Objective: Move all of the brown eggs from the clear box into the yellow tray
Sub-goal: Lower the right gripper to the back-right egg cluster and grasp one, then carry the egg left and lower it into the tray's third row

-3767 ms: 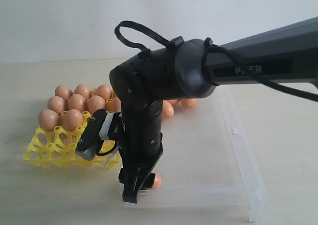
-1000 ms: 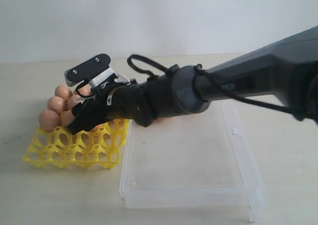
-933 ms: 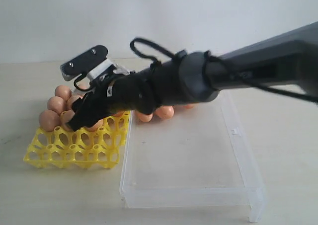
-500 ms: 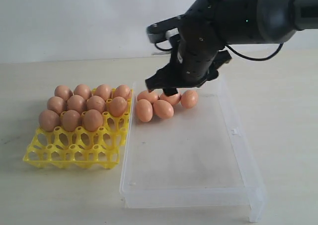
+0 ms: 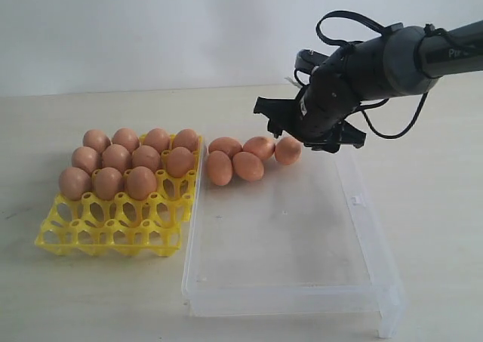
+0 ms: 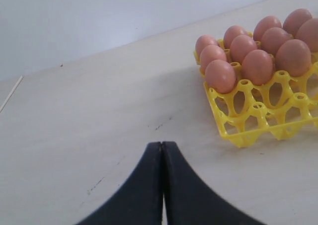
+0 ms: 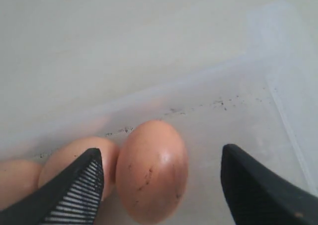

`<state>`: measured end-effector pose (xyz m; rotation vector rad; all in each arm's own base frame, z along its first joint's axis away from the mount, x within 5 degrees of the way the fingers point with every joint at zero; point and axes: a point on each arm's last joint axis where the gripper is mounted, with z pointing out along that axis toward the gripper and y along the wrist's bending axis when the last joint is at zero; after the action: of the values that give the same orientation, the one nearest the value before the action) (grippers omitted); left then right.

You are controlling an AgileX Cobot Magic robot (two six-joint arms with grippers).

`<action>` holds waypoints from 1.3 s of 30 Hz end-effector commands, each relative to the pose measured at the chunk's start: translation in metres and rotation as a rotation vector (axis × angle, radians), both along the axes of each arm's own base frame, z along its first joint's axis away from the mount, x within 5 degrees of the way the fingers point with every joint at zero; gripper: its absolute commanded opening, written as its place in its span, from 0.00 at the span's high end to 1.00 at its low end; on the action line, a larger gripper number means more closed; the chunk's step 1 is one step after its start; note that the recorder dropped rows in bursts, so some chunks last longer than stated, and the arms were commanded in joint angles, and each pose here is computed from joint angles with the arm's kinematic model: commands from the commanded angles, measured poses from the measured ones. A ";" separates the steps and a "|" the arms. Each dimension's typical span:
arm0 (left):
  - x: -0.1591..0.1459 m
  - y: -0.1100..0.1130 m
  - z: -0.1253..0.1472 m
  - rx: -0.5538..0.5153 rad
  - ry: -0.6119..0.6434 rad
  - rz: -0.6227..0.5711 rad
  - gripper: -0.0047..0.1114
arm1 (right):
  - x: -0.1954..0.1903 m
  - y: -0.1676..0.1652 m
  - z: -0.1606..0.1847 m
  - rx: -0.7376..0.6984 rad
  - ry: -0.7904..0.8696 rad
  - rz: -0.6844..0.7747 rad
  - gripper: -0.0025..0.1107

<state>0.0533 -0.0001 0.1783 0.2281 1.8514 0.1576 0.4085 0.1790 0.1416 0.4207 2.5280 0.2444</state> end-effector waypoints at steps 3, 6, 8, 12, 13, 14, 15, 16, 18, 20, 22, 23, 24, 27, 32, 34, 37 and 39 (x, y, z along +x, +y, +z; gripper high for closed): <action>0.000 0.000 0.002 -0.006 -0.018 -0.002 0.96 | 0.008 0.001 -0.019 0.039 -0.014 0.008 0.43; 0.000 0.000 0.002 -0.006 -0.018 -0.002 0.96 | 0.008 0.001 -0.025 0.031 -0.003 0.009 0.48; 0.000 0.000 0.002 -0.006 -0.018 -0.002 0.96 | 0.008 0.000 -0.026 0.032 -0.003 0.007 0.56; 0.000 0.000 0.002 -0.006 -0.018 -0.002 0.96 | 0.008 0.000 -0.027 0.032 -0.002 0.007 0.89; 0.000 0.000 0.002 -0.006 -0.018 -0.002 0.96 | 0.008 0.000 -0.027 0.031 -0.002 0.009 0.95; 0.000 0.000 0.002 -0.006 -0.018 -0.002 0.96 | 0.008 0.000 -0.027 0.029 -0.002 0.013 0.98; 0.000 0.000 0.002 -0.006 -0.018 -0.002 0.96 | 0.008 0.000 -0.027 0.026 -0.002 0.017 0.98; 0.000 0.000 0.002 -0.006 -0.018 -0.002 0.96 | 0.008 0.000 -0.027 0.022 -0.003 0.023 0.98; 0.000 0.000 0.002 -0.006 -0.018 -0.002 0.96 | 0.008 -0.001 -0.026 0.015 -0.001 0.026 0.98; 0.000 0.000 0.002 -0.006 -0.018 -0.002 0.96 | 0.007 -0.002 -0.020 0.002 -0.002 0.024 0.98; 0.000 0.000 0.002 -0.006 -0.018 -0.002 0.96 | 0.006 -0.003 -0.011 0.004 -0.018 0.028 0.98; 0.000 0.000 0.002 -0.006 -0.018 -0.002 0.96 | 0.006 -0.003 -0.003 -0.009 -0.038 0.049 0.98; 0.000 0.000 0.002 -0.006 -0.018 -0.002 0.96 | 0.006 -0.004 0.003 -0.020 -0.053 0.067 0.98; 0.000 0.000 0.002 -0.006 -0.018 -0.002 0.96 | 0.003 -0.002 0.025 -0.068 -0.104 0.157 0.98; 0.000 0.000 0.002 -0.006 -0.018 -0.002 0.96 | -0.013 0.017 0.052 -0.107 -0.230 0.391 0.98; 0.000 0.000 0.002 -0.006 -0.018 -0.002 0.96 | -0.022 0.031 0.060 -0.104 -0.283 0.482 0.98; 0.000 0.000 0.002 -0.006 -0.018 -0.002 0.96 | -0.034 0.055 0.068 -0.127 -0.374 0.634 0.98; 0.000 0.000 0.002 -0.006 -0.018 -0.002 0.96 | -0.041 0.071 0.072 -0.120 -0.442 0.702 0.98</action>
<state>0.0533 -0.0001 0.1783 0.2281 1.8514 0.1576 0.3762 0.2307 0.2025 -0.3864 2.2684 0.3576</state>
